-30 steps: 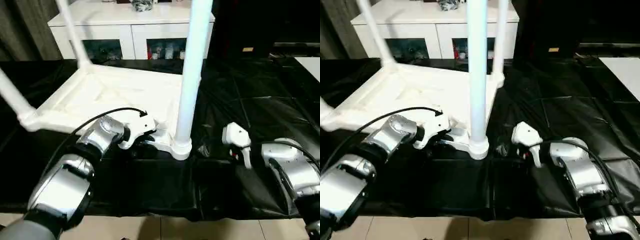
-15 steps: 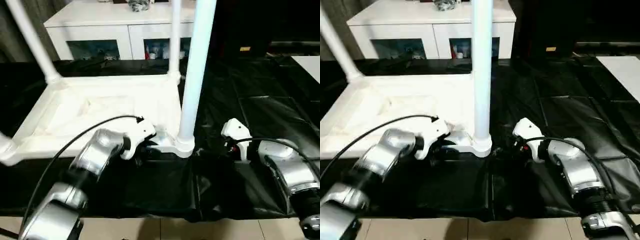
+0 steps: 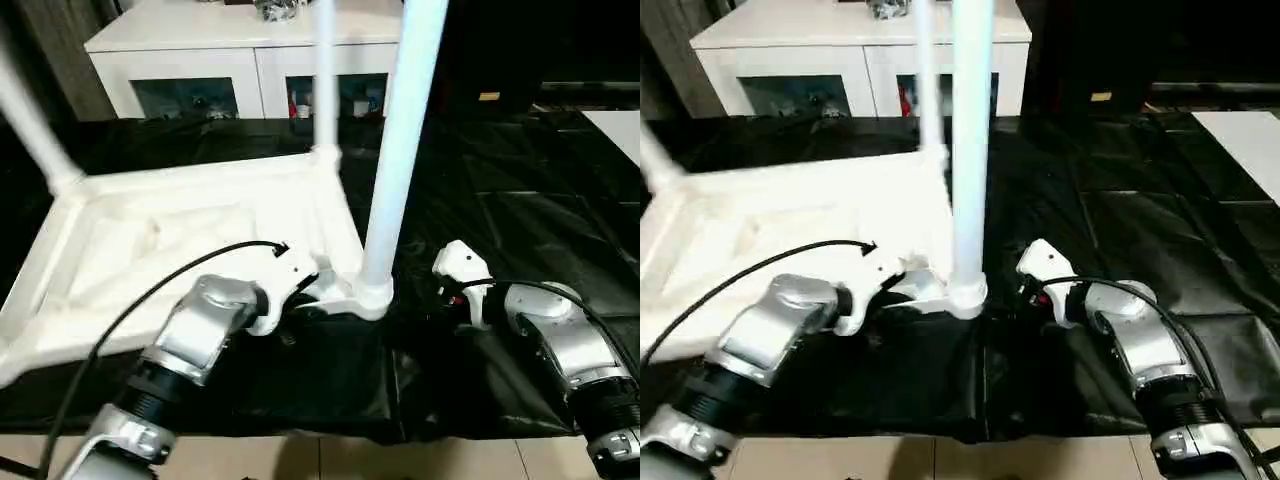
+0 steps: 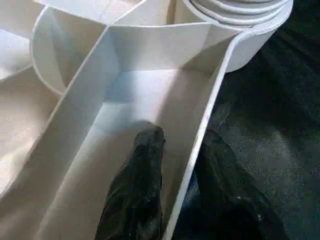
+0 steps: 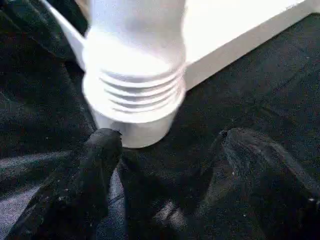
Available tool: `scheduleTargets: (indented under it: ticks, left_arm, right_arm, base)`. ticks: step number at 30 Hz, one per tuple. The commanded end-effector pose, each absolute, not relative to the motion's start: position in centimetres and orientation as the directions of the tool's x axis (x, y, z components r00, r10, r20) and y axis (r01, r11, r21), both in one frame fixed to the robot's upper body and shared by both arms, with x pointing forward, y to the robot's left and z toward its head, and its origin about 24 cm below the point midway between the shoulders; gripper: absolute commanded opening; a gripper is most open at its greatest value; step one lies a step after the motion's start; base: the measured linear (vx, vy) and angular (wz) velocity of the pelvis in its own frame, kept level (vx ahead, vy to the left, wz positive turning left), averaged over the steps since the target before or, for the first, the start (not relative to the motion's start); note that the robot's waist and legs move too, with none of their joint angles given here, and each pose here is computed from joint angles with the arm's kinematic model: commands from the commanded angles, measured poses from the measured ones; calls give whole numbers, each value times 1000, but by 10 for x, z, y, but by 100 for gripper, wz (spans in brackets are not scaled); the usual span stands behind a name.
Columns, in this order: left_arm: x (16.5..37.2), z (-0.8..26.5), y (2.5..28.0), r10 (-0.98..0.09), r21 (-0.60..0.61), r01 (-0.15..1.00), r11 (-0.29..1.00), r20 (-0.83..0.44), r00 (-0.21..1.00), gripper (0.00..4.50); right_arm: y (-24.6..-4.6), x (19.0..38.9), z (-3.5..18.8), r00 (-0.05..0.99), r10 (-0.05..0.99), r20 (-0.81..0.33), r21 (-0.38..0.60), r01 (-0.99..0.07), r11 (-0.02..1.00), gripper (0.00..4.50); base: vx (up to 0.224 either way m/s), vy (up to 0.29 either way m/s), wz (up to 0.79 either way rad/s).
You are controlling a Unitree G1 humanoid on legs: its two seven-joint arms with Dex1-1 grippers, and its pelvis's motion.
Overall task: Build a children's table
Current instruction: Rotate table base
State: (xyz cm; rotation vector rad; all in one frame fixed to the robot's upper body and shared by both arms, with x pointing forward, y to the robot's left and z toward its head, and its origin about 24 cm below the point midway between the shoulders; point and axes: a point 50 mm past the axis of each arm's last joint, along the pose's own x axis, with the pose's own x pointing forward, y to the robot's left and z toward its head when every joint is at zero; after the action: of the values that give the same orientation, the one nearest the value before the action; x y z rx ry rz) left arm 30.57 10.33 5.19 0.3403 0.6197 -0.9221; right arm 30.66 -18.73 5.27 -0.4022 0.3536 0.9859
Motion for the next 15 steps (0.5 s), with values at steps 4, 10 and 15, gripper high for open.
scheduleTargets:
  ticks: [4,10,15]
  left_arm:
    - [312,58,104,-681,121,831,543,-516,520,78]
    - [310,69,96,-800,113,893,437,-404,443,111]
    - [311,68,97,-822,55,911,408,-411,394,158]
  right_arm:
    - [-189,307,53,516,722,-462,-180,-851,493,381]
    - [-189,306,53,513,727,-457,-180,-853,489,381]
    - [-189,304,53,510,729,-457,-181,-855,485,381]
  base:
    - [0,0,0]
    - [0,0,0]
    - [0,0,0]
